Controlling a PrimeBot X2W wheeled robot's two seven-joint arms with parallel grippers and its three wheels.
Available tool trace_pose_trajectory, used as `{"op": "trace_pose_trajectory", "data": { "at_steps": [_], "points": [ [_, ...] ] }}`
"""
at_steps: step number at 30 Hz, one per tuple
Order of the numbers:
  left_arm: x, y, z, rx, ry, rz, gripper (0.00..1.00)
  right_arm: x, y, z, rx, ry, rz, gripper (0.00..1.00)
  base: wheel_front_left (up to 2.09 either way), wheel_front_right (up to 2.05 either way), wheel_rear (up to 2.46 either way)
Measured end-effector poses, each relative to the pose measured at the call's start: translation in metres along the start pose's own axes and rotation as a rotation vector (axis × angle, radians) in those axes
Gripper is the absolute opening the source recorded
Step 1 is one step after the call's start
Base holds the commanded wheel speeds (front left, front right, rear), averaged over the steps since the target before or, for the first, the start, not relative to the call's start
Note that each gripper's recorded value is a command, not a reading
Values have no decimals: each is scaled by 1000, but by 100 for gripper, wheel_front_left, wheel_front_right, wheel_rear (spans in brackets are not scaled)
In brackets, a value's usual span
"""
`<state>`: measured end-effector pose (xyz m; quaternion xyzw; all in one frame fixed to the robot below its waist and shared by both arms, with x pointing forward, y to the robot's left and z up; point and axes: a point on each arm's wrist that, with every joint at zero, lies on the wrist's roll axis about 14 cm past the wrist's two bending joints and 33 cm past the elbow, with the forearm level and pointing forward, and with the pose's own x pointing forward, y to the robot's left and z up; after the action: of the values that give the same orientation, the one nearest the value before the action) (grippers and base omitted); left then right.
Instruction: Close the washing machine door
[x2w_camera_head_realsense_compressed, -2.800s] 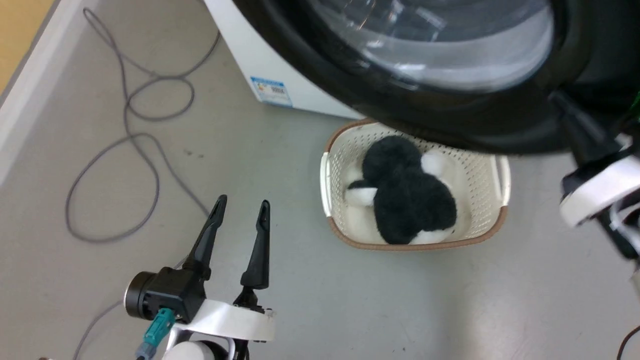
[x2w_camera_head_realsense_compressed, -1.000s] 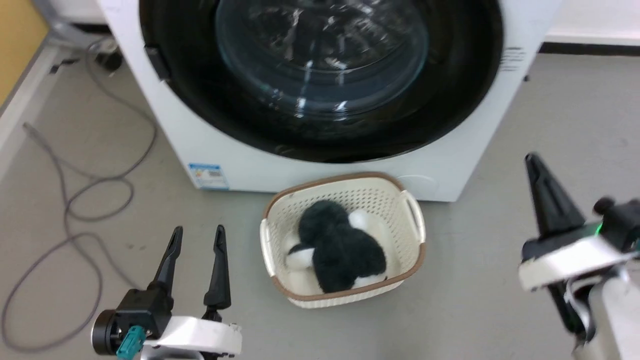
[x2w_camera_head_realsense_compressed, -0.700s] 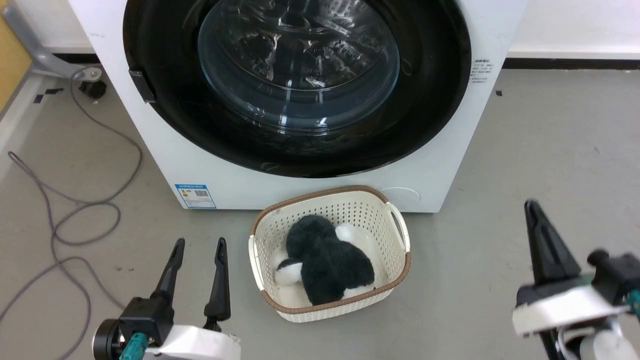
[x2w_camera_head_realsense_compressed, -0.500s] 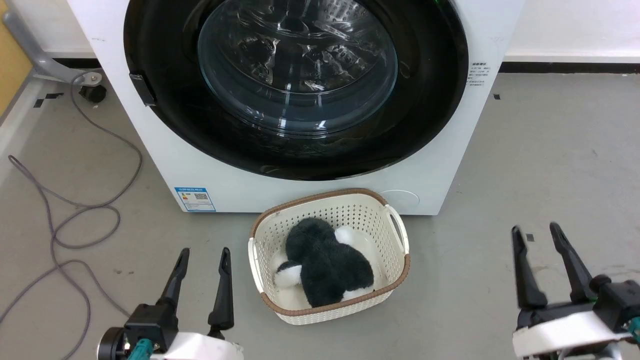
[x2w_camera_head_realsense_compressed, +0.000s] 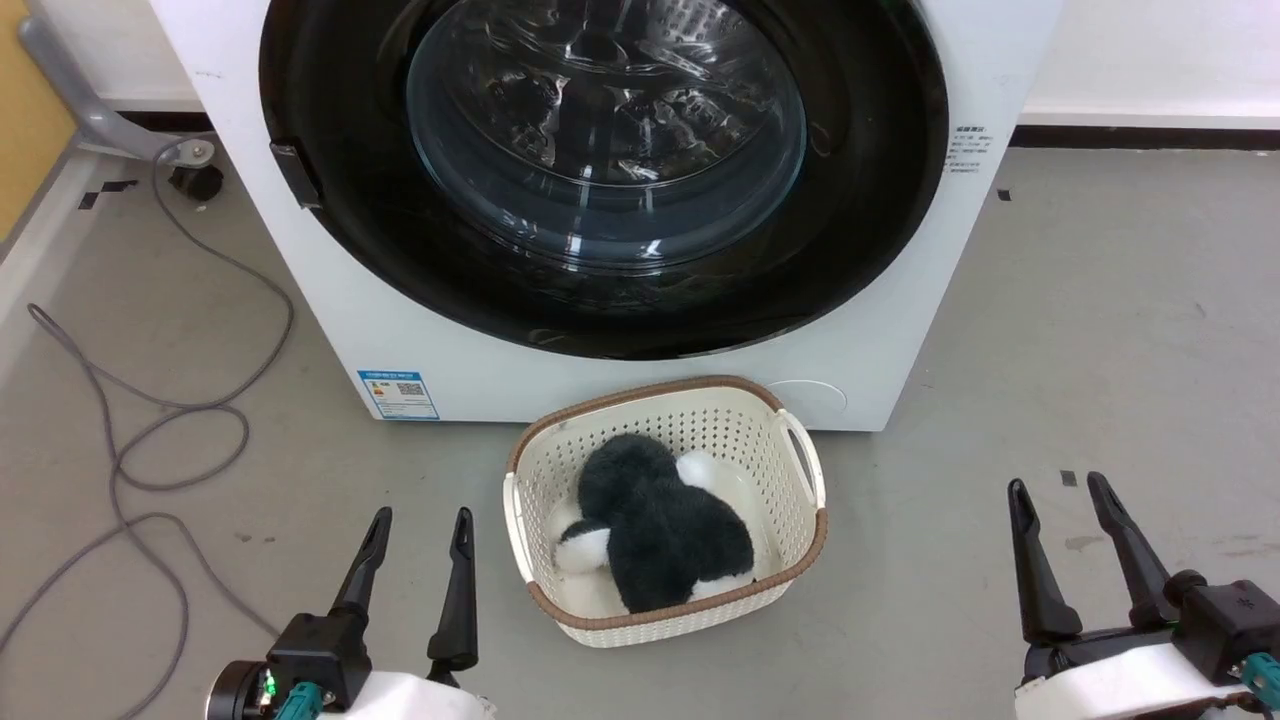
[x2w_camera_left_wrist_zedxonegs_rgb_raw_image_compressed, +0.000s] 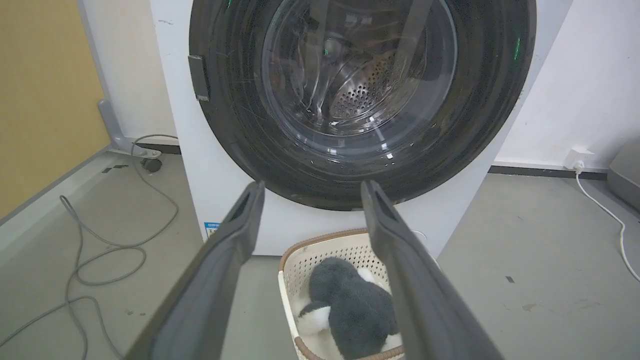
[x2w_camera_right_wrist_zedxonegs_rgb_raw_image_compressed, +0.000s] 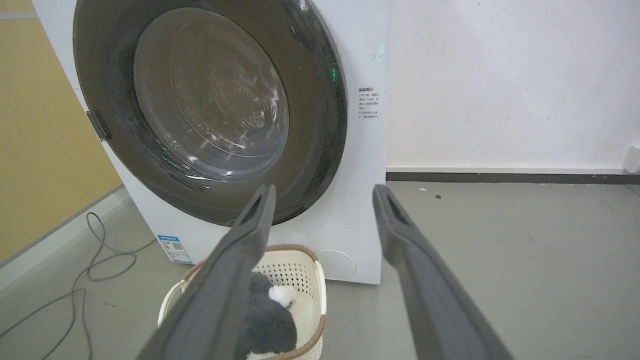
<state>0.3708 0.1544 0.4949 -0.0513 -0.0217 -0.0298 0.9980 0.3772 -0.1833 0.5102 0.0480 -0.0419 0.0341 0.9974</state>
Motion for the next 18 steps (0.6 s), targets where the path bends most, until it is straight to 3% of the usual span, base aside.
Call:
{"op": "trace_pose_trajectory", "data": {
  "at_steps": [2,3,18],
  "points": [
    [0,3,0,-2,0,13,100,1,2,-1,2,1,4,100,0,0,0],
    [0,3,0,-7,-1,15,0,1,2,-1,2,1,5,0,0,0,0],
    [-1,3,1,-4,10,15,0,0,3,0,-2,9,7,0,0,0,0]
  ]
}}
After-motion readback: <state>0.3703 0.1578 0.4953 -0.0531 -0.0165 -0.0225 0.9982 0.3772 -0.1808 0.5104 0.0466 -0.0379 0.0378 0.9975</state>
